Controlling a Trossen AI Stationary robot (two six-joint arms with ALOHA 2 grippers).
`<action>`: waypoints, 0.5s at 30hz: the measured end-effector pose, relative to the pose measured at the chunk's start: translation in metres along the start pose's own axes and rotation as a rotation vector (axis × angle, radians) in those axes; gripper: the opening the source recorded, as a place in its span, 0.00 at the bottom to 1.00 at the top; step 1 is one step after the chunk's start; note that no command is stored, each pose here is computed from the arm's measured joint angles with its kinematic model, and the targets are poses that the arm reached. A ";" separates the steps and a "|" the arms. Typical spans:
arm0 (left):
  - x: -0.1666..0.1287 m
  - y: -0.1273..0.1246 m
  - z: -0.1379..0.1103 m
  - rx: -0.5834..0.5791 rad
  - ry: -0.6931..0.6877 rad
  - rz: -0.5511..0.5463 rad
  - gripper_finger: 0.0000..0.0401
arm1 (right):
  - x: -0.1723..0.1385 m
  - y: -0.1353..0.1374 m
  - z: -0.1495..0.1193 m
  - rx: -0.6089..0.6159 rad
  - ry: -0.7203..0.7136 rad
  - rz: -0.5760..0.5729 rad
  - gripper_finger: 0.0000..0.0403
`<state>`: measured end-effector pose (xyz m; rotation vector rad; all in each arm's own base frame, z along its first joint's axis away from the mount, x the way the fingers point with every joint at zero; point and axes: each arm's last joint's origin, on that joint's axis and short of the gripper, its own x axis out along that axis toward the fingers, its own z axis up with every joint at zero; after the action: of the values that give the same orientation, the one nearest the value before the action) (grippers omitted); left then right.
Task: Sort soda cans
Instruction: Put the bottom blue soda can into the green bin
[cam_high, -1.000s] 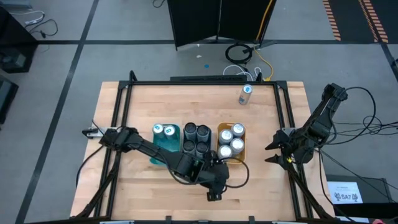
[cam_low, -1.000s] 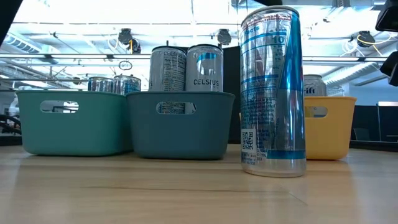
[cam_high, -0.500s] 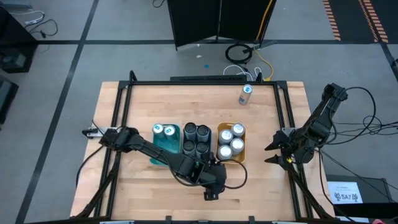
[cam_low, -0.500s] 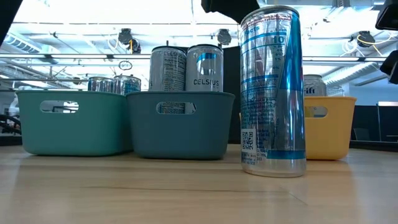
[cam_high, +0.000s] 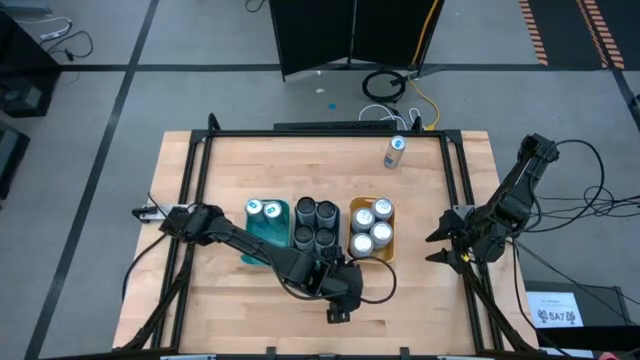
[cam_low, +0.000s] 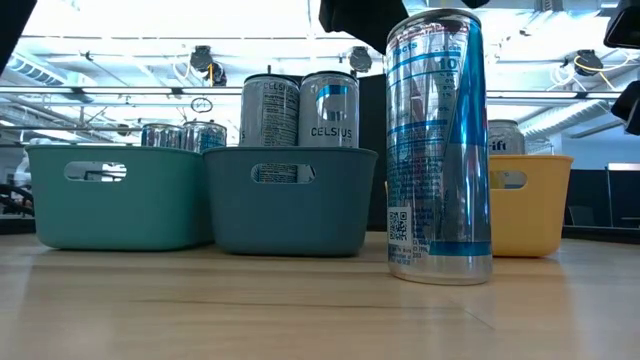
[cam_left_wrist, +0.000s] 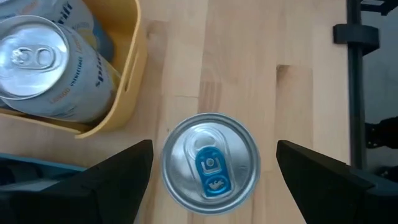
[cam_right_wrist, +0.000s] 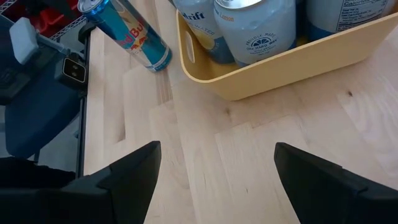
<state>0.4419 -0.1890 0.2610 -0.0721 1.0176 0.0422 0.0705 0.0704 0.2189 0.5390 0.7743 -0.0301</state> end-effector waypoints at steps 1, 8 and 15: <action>0.000 0.000 0.000 -0.001 0.003 -0.005 0.87 | 0.000 0.000 0.000 0.000 0.000 0.000 0.76; 0.017 0.002 -0.003 -0.053 0.029 0.007 0.87 | 0.000 0.000 0.000 0.000 0.000 0.001 0.76; 0.022 0.004 -0.003 -0.056 0.035 0.019 0.87 | 0.000 0.000 0.000 -0.003 -0.002 -0.001 0.76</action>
<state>0.4509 -0.1852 0.2404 -0.1151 1.0525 0.0871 0.0706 0.0704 0.2191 0.5354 0.7729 -0.0307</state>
